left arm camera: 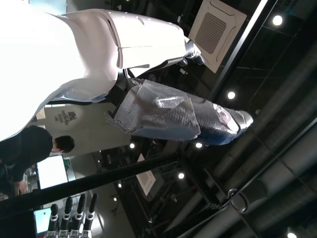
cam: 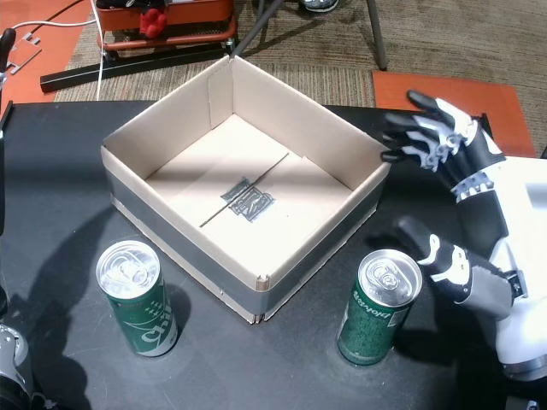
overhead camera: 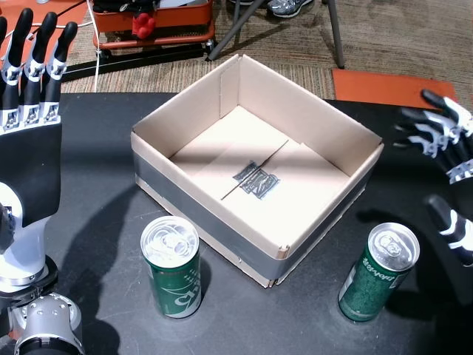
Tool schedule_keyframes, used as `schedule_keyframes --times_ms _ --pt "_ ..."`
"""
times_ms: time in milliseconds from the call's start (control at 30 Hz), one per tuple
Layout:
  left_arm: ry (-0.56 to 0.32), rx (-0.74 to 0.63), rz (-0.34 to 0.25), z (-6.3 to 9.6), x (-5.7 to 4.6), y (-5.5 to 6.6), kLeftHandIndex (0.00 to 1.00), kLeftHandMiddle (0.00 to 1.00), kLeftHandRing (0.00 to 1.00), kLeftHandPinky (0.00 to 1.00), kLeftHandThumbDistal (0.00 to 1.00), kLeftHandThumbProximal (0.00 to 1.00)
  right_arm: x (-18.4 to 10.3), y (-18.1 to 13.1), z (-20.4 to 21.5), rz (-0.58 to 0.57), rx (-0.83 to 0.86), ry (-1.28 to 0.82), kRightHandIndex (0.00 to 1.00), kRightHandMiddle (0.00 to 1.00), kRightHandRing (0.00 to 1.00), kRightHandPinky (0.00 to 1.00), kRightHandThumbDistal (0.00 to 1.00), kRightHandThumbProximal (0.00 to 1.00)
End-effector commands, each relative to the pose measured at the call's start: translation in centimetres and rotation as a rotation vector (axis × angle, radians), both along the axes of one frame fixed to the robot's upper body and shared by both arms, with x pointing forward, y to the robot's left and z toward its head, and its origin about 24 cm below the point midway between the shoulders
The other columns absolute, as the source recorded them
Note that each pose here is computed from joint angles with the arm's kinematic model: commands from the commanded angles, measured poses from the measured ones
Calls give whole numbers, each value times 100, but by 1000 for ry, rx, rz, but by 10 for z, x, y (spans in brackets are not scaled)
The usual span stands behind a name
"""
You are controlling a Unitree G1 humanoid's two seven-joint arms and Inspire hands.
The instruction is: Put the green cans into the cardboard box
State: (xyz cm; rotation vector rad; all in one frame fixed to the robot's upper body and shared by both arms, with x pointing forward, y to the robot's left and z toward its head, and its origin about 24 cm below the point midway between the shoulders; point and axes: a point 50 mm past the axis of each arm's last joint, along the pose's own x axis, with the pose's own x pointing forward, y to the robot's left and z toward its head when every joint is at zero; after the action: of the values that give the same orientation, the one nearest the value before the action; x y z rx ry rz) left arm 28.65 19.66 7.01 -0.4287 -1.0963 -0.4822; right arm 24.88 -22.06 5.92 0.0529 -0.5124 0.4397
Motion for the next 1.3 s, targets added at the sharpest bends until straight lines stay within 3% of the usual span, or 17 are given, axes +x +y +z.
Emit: schedule_keyframes --times_ms 0,133,200,333,400,500,733,1267 --pt "-12 20 8 2 0 2 100 100 100 100 71 76 -2 0 -4 50 75 56 69 76 79 82 95 33" --pt "-11 16 3 2 0 2 100 100 100 100 68 74 -4 3 -10 145 194 126 74 79 81 83 69 18" --pt "-14 14 2 2 0 2 100 100 100 100 67 74 -4 3 -13 164 216 132 74 79 82 83 63 13" --pt "-17 17 7 3 1 2 100 100 100 100 65 74 -6 3 -11 79 96 101 72 75 79 80 68 12" --pt "-17 14 8 3 1 2 100 100 100 100 65 74 -6 3 -10 38 21 80 73 76 79 80 65 9" --pt "-16 16 15 3 1 2 100 100 100 100 67 75 -7 4 -10 4 -44 64 73 76 78 80 77 7" --pt "-15 23 17 3 0 3 100 100 100 100 67 78 -8 5 -11 -28 -118 71 73 75 77 80 99 17" --pt "0 30 24 1 0 5 100 100 100 100 65 80 -6 3 -13 -47 -182 93 72 76 80 82 100 25"
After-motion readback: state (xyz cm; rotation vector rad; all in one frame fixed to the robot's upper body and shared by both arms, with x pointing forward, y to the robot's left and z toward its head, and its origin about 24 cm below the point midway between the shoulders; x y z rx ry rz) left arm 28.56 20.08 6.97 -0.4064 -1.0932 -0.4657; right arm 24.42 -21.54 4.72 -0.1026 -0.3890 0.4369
